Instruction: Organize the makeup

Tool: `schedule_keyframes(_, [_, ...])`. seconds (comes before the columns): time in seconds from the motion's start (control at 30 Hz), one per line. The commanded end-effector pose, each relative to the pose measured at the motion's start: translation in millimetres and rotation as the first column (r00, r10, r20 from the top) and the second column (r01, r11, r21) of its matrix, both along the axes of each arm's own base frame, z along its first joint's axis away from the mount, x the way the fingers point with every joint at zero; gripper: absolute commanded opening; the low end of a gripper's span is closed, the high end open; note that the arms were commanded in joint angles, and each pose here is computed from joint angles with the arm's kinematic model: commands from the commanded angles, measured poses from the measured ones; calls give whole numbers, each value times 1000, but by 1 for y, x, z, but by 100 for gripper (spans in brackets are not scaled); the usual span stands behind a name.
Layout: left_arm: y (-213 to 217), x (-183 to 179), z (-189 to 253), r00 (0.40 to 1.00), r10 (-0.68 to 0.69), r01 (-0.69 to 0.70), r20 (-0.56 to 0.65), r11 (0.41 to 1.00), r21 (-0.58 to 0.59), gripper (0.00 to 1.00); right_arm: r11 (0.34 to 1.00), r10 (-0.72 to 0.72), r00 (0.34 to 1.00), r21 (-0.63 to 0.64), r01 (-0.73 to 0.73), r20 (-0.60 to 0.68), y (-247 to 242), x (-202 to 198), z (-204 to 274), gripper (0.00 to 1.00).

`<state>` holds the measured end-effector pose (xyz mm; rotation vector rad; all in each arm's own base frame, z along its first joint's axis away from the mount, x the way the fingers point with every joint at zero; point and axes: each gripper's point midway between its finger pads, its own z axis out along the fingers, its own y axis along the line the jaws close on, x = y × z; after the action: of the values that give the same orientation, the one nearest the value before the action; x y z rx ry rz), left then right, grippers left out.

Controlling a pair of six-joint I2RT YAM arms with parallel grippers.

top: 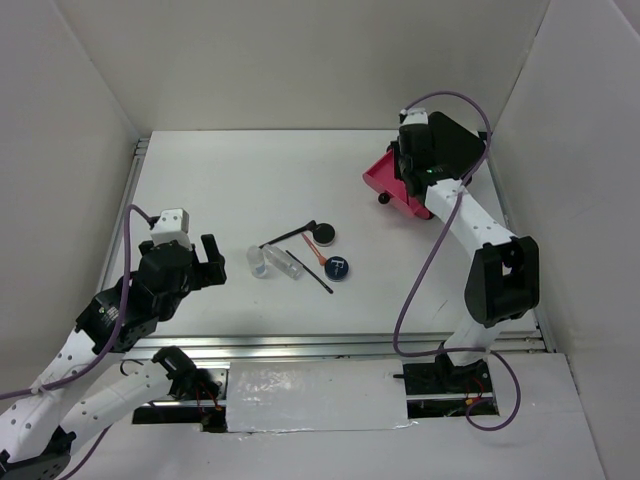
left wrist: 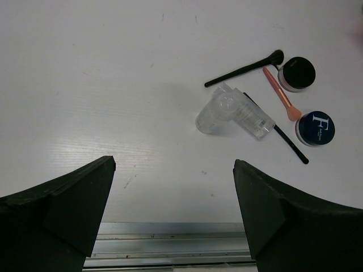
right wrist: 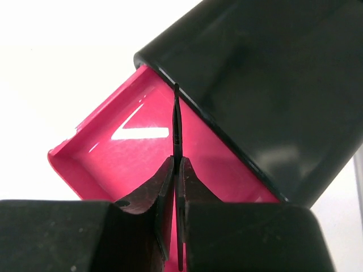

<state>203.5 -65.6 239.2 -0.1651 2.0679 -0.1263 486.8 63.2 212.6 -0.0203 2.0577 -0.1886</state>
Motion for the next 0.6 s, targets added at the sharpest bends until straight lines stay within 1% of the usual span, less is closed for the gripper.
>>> schedule_keyframes(0.0, [-3, 4, 10, 999, -4, 5, 38, 1000, -22, 99, 998, -15, 1000, 59, 14, 24, 0, -9, 25, 0])
schedule_keyframes(0.1, [-3, 3, 10, 999, -6, 7, 38, 1000, -21, 99, 998, -15, 1000, 57, 15, -6, 0, -12, 16, 0])
schedule_keyframes(0.33, [-2, 3, 10, 999, -4, 5, 41, 1000, -24, 99, 999, -26, 997, 42, 29, -71, -1, -14, -5, 5])
schedule_keyframes(0.47, [-2, 2, 11, 999, -2, 4, 45, 1000, -27, 99, 998, -14, 997, 54, 18, -78, 1, -16, -8, 8])
schedule_keyframes(0.57, [-2, 3, 10, 999, -3, 4, 40, 1000, -22, 99, 998, -13, 997, 58, 18, -82, 2, -17, -7, 18])
